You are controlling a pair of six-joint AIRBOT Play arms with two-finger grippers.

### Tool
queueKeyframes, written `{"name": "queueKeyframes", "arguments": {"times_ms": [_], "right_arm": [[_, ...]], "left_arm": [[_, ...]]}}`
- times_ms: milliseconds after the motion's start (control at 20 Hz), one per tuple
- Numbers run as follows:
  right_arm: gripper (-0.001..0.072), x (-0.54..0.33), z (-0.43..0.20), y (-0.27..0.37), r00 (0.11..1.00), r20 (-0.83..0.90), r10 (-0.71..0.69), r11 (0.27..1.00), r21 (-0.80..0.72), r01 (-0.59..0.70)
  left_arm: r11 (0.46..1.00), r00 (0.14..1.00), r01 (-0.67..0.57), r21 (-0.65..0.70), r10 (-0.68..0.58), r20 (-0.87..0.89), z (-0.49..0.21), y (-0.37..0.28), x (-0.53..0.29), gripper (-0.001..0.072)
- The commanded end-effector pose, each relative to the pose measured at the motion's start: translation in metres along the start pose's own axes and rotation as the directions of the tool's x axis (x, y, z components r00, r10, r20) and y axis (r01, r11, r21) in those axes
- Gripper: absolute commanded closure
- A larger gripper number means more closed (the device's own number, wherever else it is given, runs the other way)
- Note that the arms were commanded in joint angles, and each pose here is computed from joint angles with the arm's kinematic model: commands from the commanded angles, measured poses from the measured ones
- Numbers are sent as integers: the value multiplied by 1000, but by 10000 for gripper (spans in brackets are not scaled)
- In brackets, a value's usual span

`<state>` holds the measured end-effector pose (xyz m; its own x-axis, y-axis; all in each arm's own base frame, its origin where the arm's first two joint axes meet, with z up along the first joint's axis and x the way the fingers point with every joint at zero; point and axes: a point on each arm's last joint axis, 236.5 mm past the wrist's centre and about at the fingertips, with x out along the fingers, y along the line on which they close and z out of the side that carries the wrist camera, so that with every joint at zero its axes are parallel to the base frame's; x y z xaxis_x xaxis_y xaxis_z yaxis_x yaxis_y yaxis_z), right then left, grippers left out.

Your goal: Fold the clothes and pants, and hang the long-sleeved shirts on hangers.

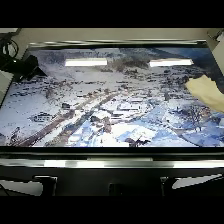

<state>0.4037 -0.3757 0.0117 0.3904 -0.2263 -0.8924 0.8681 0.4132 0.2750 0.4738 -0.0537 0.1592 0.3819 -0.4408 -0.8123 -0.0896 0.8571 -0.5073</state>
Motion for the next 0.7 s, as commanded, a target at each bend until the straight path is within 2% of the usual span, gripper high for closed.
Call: {"name": "queueKeyframes", "arguments": {"times_ms": [0, 150, 350, 650], "right_arm": [[690, -28, -15, -81, 945, -66, -319, 945, 59, 323], [690, -30, -57, -114, 875, -211, -435, 892, 27, 450], [690, -39, -102, -150, 808, -262, -528, 837, 2, 548], [689, -43, -143, -177, 780, -262, -568, 811, -20, 584]], "left_arm": [[1000, 1000, 5, 11, -5, -8, -3, -6, 3, 690], [999, 999, 37, 23, -37, -23, -7, -18, 5, 690], [998, 998, 47, 40, -46, -39, -13, -27, 9, 690], [998, 998, 50, 49, -48, -43, -14, -31, 10, 690]]}}
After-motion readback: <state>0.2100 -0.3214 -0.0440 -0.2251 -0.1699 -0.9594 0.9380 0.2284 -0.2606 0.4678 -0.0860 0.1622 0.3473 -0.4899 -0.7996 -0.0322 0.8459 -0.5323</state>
